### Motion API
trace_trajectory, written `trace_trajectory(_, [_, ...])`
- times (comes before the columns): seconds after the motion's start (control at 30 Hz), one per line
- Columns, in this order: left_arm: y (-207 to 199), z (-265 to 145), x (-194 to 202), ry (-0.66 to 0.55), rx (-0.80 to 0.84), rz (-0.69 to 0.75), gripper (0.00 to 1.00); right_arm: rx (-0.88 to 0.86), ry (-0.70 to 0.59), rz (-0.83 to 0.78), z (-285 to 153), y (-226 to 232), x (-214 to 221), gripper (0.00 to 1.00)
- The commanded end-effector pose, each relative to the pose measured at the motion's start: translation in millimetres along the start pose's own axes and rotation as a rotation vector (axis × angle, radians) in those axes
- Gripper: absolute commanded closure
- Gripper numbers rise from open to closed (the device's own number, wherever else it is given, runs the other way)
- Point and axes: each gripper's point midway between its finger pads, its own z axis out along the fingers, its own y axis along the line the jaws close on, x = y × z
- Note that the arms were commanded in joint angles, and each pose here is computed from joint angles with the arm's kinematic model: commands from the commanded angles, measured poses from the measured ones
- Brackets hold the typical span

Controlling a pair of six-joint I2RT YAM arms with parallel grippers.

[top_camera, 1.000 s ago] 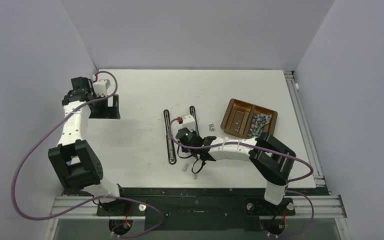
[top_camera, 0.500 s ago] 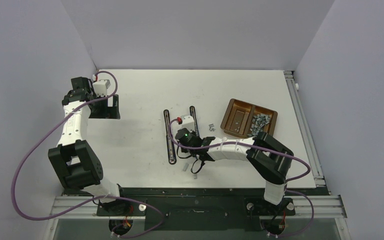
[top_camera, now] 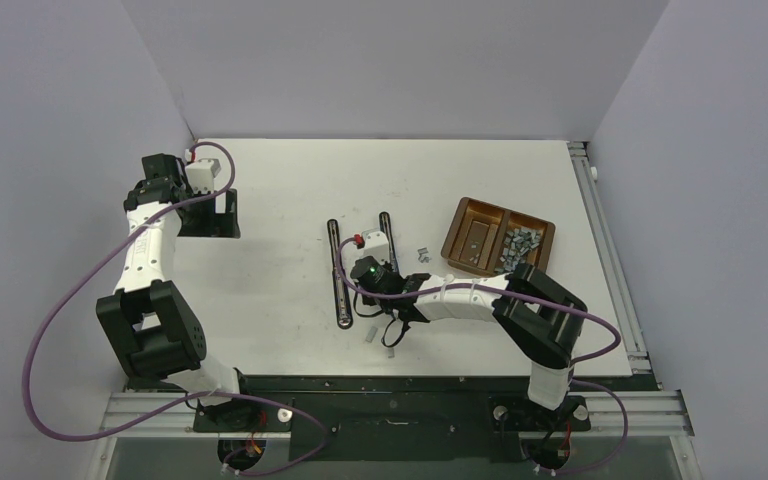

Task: Load the staples into the stapler
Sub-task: Install the staple into the stapler.

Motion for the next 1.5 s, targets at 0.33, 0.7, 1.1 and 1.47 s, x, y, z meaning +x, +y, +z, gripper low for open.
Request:
trace_trajectory(0.33, [3.5, -14.2, -11.8, -0.066, -0.022, 0.019, 0.04, -0.013, -0.097, 0.041, -19.9, -0.9, -39.0, 0.91])
trace_trajectory(0.7, [3.3, -15.6, -11.8, -0.069, -0.025, 0.022, 0.04, 0.003, -0.049, 0.029, -7.2, -5.2, -18.6, 0.91])
trace_trajectory(1.1, [3.3, -15.5, -12.8, -0.069, -0.023, 0.022, 0.04, 0.011, -0.032, 0.021, -0.8, -7.4, -10.4, 0.91])
trace_trajectory(1.47, [3.5, -15.8, -13.5, -0.072, -0.024, 0.024, 0.04, 0.003, -0.033, 0.022, -0.7, -4.8, -11.7, 0.92])
